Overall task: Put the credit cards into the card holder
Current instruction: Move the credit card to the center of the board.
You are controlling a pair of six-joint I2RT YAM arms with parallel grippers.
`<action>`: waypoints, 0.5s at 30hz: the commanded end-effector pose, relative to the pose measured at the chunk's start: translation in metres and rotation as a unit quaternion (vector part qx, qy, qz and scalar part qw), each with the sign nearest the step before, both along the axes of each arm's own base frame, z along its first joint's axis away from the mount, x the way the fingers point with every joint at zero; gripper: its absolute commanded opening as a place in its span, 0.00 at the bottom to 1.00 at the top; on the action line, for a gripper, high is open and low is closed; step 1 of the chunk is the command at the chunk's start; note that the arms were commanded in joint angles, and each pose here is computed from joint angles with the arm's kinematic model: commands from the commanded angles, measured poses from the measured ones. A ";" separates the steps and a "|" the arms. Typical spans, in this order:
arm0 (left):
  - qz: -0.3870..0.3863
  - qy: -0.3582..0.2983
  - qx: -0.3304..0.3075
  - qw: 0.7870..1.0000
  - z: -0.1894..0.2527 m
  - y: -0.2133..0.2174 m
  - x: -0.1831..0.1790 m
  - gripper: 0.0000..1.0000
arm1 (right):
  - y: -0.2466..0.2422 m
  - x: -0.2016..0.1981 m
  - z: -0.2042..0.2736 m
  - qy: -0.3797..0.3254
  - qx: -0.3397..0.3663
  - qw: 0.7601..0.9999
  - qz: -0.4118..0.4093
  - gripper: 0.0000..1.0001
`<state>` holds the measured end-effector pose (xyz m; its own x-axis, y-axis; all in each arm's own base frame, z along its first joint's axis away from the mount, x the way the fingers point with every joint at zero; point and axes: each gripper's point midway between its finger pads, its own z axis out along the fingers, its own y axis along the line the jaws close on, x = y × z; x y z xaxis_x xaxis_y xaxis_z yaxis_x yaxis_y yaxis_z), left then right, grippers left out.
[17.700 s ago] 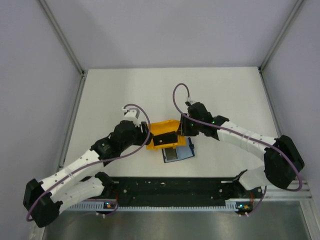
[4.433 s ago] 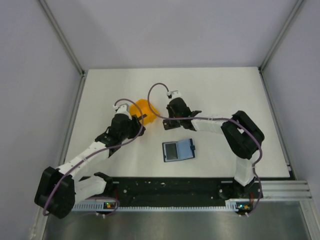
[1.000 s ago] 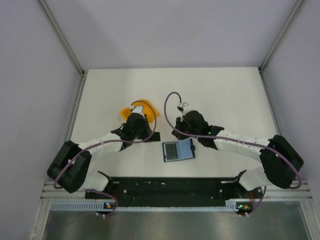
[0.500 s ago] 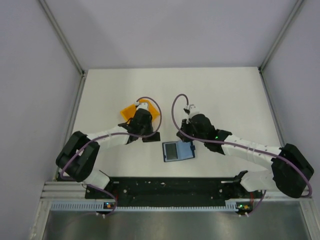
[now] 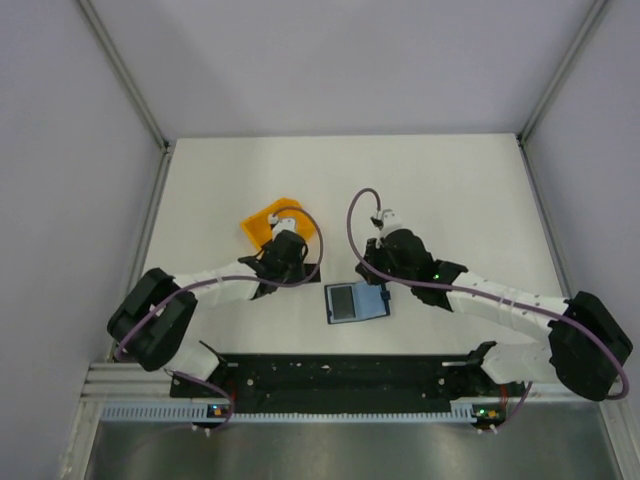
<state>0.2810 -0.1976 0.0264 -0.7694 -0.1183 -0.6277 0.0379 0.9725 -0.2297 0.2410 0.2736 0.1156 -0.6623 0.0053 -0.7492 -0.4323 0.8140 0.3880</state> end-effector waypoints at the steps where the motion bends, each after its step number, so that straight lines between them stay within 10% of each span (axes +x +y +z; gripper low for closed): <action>1: 0.007 0.067 0.046 0.997 -0.035 0.022 -0.040 0.31 | -0.003 -0.001 0.015 -0.018 0.016 1.000 -0.008 0.00; 15: -0.004 0.098 0.022 0.995 -0.042 0.024 -0.105 0.30 | -0.008 -0.007 0.005 -0.009 0.013 1.000 -0.009 0.07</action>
<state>0.2334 -0.2011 0.0207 -0.7690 -0.1785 -0.6139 0.0254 0.9510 -0.3082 0.2320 0.2616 0.1082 -0.6723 0.0054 -0.7403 -0.4156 0.8247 0.3835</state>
